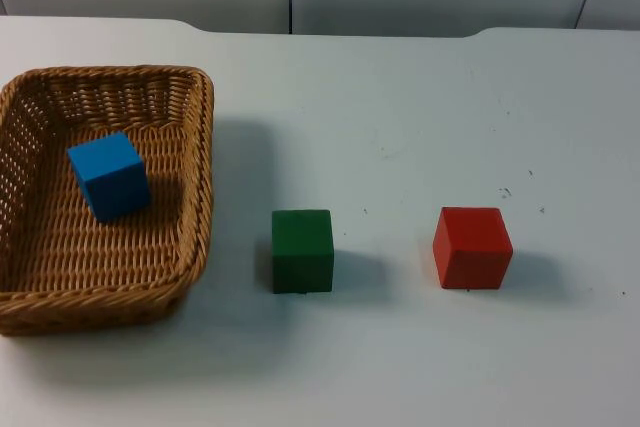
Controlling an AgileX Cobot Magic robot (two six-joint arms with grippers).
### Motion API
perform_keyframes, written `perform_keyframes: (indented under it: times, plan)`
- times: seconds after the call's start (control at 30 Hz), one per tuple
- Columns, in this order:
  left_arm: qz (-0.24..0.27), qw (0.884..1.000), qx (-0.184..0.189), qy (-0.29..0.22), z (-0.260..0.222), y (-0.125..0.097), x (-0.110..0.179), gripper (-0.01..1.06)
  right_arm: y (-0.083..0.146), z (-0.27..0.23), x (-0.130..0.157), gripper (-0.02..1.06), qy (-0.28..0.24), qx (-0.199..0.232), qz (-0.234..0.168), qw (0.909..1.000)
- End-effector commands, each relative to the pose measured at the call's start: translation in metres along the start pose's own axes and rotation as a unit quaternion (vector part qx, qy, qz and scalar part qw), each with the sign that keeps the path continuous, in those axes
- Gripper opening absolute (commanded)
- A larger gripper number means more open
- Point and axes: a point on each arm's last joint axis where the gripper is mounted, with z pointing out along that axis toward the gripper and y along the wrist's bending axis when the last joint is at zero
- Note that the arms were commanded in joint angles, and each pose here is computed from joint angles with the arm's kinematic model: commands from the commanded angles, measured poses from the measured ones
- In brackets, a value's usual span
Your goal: Pick up the basket with the left hand and place the blue cube into the basket with the right hand.
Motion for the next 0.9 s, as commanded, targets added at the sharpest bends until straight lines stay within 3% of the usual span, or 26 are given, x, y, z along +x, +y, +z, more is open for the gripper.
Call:
perform_keyframes:
  times: [0.0, 0.87]
  plan:
    - [0.001, 1.000, 0.005, -0.005, 0.0002, -0.0003, 0.0001, 1.05, -0.0001, 0.0006, 0.0000, 1.05, -0.006, 0.000, 0.009, 0.9999]
    - [0.001, 1.000, 0.005, -0.005, 0.0002, -0.0003, 0.0001, 1.05, 0.0000, 0.0005, 0.0000, 1.05, -0.006, 0.004, 0.009, 0.9999]
